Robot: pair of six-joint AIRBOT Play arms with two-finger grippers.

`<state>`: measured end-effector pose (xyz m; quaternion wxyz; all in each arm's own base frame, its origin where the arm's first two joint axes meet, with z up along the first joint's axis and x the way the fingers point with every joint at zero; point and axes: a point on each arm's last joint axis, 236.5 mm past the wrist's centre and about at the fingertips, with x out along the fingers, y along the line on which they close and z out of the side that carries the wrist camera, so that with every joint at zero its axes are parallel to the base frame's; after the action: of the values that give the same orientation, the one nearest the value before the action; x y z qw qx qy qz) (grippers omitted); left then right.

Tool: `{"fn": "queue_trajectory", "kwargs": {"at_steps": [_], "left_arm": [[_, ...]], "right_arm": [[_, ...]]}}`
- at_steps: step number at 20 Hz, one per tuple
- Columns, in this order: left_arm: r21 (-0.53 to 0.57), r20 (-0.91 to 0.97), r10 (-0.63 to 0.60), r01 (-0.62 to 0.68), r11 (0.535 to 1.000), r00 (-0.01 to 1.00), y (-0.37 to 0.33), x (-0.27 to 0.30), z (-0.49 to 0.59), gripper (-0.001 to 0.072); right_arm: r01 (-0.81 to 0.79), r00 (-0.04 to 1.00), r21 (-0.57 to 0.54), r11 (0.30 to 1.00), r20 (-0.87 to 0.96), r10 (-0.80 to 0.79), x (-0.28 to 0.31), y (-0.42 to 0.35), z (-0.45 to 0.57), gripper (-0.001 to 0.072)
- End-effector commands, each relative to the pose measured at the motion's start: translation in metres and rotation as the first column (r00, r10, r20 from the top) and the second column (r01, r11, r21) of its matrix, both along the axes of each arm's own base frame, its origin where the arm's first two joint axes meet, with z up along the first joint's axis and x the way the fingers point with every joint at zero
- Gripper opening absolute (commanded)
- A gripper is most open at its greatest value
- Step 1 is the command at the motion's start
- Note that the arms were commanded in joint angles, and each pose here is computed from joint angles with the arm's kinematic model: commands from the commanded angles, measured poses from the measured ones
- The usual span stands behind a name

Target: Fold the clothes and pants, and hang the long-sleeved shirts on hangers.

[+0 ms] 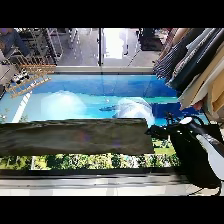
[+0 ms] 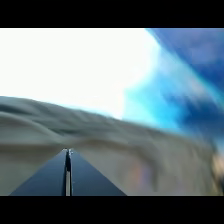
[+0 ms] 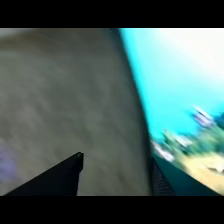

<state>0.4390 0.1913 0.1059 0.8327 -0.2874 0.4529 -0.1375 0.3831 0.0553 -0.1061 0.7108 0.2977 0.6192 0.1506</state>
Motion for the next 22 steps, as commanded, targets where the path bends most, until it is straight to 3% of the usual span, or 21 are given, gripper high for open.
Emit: {"fn": "queue_trajectory", "kwargs": {"at_steps": [1, 3, 4, 6, 7, 9, 11, 16, 19, 22], "left_arm": [[-0.064, 0.030, -0.374, 0.375, 0.925, 0.927, -0.112, -0.001, -0.011, 0.0016], [-0.115, 0.001, -0.525, 0.522, 0.845, 0.851, -0.183, -0.005, -0.033, 0.0016], [-0.148, -0.028, -0.587, 0.577, 0.803, 0.809, -0.217, -0.012, -0.045, 0.0015], [-0.184, -0.126, -0.691, 0.668, 0.721, 0.712, -0.275, -0.036, -0.074, 0.0015], [-0.157, -0.184, -0.718, 0.701, 0.695, 0.671, -0.296, -0.044, -0.093, 0.0015], [-0.082, -0.302, -0.709, 0.723, 0.686, 0.638, -0.330, -0.053, -0.131, 0.0015], [-0.010, -0.323, -0.723, 0.762, 0.647, 0.610, -0.370, -0.060, -0.155, 0.0015], [0.082, -0.236, -0.794, 0.826, 0.558, 0.560, -0.459, -0.067, -0.179, 0.0016], [0.113, -0.224, -0.788, 0.819, 0.563, 0.573, -0.472, -0.061, -0.193, 0.0016], [0.104, -0.232, -0.757, 0.789, 0.605, 0.611, -0.452, -0.049, -0.194, 0.0016]], "right_arm": [[-0.025, 1.000, 0.046, 0.999, 0.004, 0.025, 0.008, 0.031, -0.023, 0.0368], [-0.050, 0.999, 0.057, 0.997, 0.018, 0.049, 0.011, 0.037, -0.015, 0.0071], [-0.069, 0.997, 0.041, 0.997, 0.036, 0.067, 0.015, 0.031, -0.005, 0.0027], [-0.066, 0.995, -0.074, 0.995, 0.064, 0.070, 0.027, -0.002, 0.020, 0.0024], [-0.026, 0.996, -0.197, 0.980, 0.075, 0.041, 0.033, -0.035, 0.036, 0.0023], [0.085, 0.992, -0.429, 0.899, 0.125, -0.034, 0.042, -0.105, 0.079, 0.0022], [0.190, 0.975, -0.554, 0.811, 0.205, -0.088, 0.042, -0.157, 0.135, 0.0022], [0.188, 0.959, -0.496, 0.848, 0.278, -0.050, 0.048, -0.128, 0.197, 0.0022], [0.086, 0.948, -0.400, 0.912, 0.313, 0.048, 0.060, -0.045, 0.210, 0.0022], [-0.053, 0.933, -0.320, 0.946, 0.322, 0.161, 0.056, 0.069, 0.209, 0.0023]]}}
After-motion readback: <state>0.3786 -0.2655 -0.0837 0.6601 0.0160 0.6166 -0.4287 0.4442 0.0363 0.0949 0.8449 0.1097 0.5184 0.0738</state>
